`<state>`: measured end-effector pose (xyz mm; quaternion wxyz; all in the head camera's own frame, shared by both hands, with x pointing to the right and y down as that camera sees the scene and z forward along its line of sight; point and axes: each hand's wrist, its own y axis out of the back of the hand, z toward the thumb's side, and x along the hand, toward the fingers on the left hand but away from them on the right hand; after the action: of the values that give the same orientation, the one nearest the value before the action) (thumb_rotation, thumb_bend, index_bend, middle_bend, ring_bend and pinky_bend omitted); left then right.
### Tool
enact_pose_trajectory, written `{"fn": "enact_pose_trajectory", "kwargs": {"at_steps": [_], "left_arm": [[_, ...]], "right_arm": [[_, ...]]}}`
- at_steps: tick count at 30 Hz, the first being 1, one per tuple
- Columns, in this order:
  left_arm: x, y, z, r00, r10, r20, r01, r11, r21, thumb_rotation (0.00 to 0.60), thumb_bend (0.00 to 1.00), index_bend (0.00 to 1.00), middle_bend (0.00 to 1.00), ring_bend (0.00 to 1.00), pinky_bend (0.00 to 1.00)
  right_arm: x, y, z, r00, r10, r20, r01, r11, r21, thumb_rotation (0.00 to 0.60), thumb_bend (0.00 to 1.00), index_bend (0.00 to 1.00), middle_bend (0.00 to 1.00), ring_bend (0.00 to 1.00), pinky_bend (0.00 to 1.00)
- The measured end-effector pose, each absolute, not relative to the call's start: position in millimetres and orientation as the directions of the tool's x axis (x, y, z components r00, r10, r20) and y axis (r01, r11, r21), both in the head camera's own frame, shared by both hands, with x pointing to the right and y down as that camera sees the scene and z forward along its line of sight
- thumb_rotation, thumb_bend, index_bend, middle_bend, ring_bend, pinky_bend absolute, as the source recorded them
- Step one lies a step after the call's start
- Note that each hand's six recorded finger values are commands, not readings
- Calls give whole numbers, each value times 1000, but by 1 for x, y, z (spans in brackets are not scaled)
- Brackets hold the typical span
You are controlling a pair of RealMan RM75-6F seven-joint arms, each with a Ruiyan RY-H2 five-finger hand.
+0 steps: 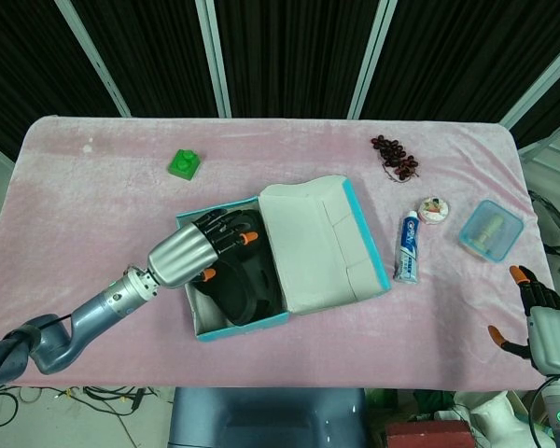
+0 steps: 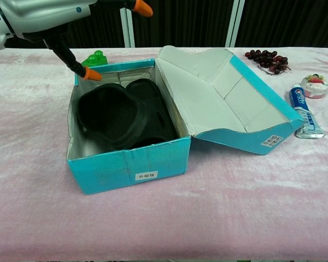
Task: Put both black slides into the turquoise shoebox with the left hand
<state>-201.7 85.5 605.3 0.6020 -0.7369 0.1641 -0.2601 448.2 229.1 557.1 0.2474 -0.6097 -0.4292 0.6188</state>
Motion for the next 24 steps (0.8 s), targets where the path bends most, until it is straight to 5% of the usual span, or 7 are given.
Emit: {"fn": "enact_pose_trajectory", "kwargs": {"at_steps": [15, 24], "left_arm": [[-188, 120, 643, 822, -460, 337, 168, -369, -914, 600, 109, 181, 269, 133, 239], [-190, 134, 659, 823, -421, 381, 229, -367, -902, 600, 111, 201, 313, 194, 295]], "right_arm": [[448, 230, 559, -138, 823, -551, 220, -517, -827, 600, 162, 0, 47, 126, 150], [448, 230, 558, -139, 824, -550, 224, -515, -828, 600, 162, 0, 47, 126, 150]]}}
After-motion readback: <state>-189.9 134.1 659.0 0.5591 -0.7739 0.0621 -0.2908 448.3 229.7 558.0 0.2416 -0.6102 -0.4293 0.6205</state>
